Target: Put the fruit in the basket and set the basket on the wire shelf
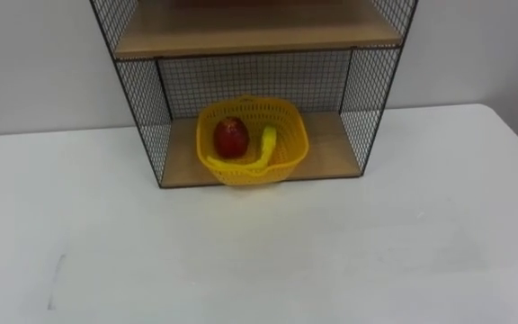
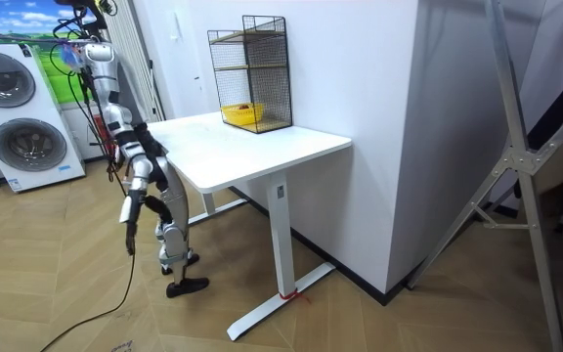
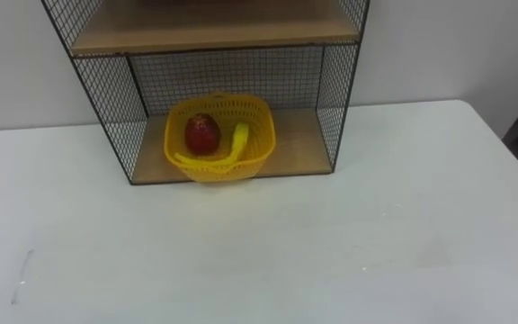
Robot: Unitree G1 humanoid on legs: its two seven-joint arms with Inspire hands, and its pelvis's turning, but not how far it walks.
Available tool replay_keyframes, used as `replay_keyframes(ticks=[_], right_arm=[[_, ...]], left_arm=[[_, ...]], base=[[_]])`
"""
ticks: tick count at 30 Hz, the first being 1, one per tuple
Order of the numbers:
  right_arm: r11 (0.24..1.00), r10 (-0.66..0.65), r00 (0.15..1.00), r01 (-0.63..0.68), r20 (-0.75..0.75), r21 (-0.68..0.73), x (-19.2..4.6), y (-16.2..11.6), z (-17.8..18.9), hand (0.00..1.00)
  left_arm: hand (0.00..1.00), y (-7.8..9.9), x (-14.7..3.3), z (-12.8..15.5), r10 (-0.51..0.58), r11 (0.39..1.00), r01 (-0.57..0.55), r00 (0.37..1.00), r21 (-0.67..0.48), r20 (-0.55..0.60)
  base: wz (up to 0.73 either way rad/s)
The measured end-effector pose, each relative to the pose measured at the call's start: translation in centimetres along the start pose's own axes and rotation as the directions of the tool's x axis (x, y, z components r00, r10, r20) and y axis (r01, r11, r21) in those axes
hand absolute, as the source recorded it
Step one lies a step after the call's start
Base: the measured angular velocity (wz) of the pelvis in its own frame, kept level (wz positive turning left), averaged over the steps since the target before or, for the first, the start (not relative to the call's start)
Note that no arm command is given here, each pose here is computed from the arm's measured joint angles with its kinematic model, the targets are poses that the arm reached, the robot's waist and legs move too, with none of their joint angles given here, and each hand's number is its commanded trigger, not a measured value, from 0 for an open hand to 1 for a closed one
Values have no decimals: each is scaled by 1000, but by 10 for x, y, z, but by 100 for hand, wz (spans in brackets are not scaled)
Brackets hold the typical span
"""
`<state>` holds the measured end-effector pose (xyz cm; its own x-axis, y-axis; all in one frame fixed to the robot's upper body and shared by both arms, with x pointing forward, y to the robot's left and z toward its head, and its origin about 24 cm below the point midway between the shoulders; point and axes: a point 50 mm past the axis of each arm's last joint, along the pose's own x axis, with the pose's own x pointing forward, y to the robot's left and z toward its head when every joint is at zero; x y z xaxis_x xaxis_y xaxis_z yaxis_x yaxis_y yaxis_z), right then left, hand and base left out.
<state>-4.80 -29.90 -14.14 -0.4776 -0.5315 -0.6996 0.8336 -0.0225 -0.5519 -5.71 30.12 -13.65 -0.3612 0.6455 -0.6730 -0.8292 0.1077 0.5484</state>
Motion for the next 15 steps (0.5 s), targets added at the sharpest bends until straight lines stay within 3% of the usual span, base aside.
replay_keyframes(ticks=[1, 2, 4, 5, 7, 15], right_arm=[[993, 58, 998, -56, 19, -101, -1, 5, -1, 0], [986, 91, 996, -87, 23, -145, -1, 7, -2, 0], [926, 207, 978, -184, 37, -331, -4, 14, -5, 0], [904, 232, 972, -203, 33, -376, -4, 15, -7, 0], [803, 310, 951, -257, 9, -537, -6, 20, -13, 0], [541, 413, 908, -303, -66, -785, -10, 28, -21, 0]], left_arm=[[0, -10, -3, 0, -85, 988, 79, 995, 134, 42], [0, -15, -5, 0, -128, 975, 116, 990, 191, 52], [0, -29, -10, -2, -254, 899, 215, 966, 381, 55], [0, -31, -10, -2, -276, 876, 228, 960, 425, 53], [0, -34, -12, -7, -335, 771, 249, 941, 587, 42], [0, -37, -16, -21, -405, 500, 250, 914, 829, -31]], base=[[3], [-4], [-15], [-13], [-6], [-1]])
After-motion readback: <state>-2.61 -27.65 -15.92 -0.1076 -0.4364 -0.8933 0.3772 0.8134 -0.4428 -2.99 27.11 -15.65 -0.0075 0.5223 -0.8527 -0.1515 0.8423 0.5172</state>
